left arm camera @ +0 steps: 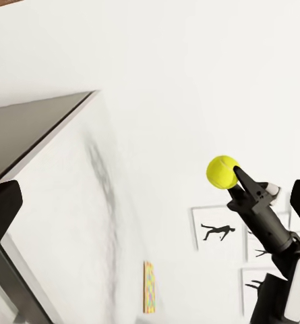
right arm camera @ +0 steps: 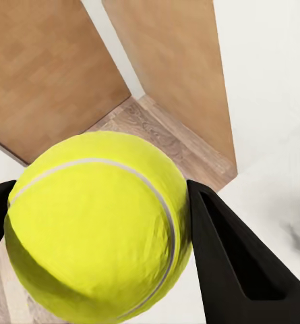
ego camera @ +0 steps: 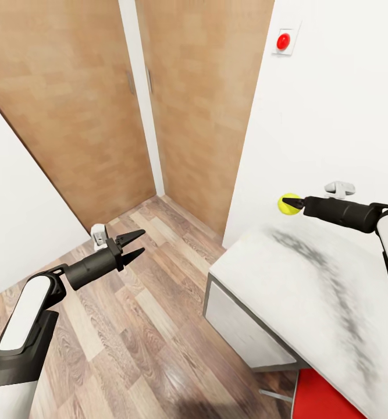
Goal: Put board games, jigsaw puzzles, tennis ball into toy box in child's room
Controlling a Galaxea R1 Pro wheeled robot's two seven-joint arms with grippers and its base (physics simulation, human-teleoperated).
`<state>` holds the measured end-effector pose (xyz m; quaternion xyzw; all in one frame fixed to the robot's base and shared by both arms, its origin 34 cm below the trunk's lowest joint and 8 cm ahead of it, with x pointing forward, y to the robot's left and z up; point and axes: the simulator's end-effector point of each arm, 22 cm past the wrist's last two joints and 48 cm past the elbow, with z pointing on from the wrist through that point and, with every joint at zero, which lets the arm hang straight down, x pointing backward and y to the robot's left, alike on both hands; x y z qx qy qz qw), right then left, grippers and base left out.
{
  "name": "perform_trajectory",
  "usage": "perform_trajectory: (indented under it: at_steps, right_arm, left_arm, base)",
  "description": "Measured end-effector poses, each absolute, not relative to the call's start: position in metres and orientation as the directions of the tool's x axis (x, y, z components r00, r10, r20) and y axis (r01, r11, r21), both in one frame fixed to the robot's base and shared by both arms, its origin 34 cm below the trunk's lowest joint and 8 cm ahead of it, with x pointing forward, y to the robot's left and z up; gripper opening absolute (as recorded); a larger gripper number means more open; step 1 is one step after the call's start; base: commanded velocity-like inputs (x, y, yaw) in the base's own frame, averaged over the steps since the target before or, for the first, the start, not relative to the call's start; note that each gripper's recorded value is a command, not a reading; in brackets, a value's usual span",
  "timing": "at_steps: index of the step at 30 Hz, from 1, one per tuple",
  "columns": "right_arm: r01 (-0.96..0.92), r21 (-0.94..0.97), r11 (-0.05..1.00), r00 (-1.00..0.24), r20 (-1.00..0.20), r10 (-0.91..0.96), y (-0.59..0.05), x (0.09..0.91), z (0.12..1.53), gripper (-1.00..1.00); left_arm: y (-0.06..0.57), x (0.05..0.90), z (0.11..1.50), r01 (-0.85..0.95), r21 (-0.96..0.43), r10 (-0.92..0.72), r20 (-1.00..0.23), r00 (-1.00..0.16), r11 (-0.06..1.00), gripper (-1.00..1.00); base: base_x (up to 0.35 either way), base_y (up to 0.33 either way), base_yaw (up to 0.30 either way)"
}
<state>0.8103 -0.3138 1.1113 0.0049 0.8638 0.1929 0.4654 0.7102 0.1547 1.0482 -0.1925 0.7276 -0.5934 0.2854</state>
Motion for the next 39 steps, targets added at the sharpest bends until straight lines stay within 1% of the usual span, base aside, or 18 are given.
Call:
perform_trajectory:
  at_steps: [10,14,20,39]
  right_arm:
    - [-0.161,0.338,0.927,-0.551,-0.81,0.2,-0.322,0.808,1.121,-1.0]
    - [-0.141,0.347,0.927,-0.536,-0.814,0.223,-0.334,0.808,1.127,-1.0]
    - [-0.125,0.35,0.928,-0.539,-0.809,0.233,-0.348,0.802,1.126,-1.0]
    - [-0.118,0.415,0.902,-0.635,-0.73,0.253,-0.41,0.743,1.13,-1.0]
  left_arm:
    - [0.154,0.71,1.055,0.069,-0.972,-0.618,-0.196,-0.761,0.224,1.0]
    - [0.154,0.709,1.055,0.07,-0.972,-0.618,-0.198,-0.761,0.224,1.0]
    - [0.155,0.709,1.055,0.068,-0.972,-0.618,-0.196,-0.761,0.224,1.0]
    - [0.154,0.709,1.059,0.072,-0.973,-0.62,-0.197,-0.759,0.221,1.0]
  base:
    - [0.0,0.0,-0.002]
    - [0.0,0.0,-0.108]
    - [0.0,0.0,-0.209]
    - [0.0,0.0,-0.269]
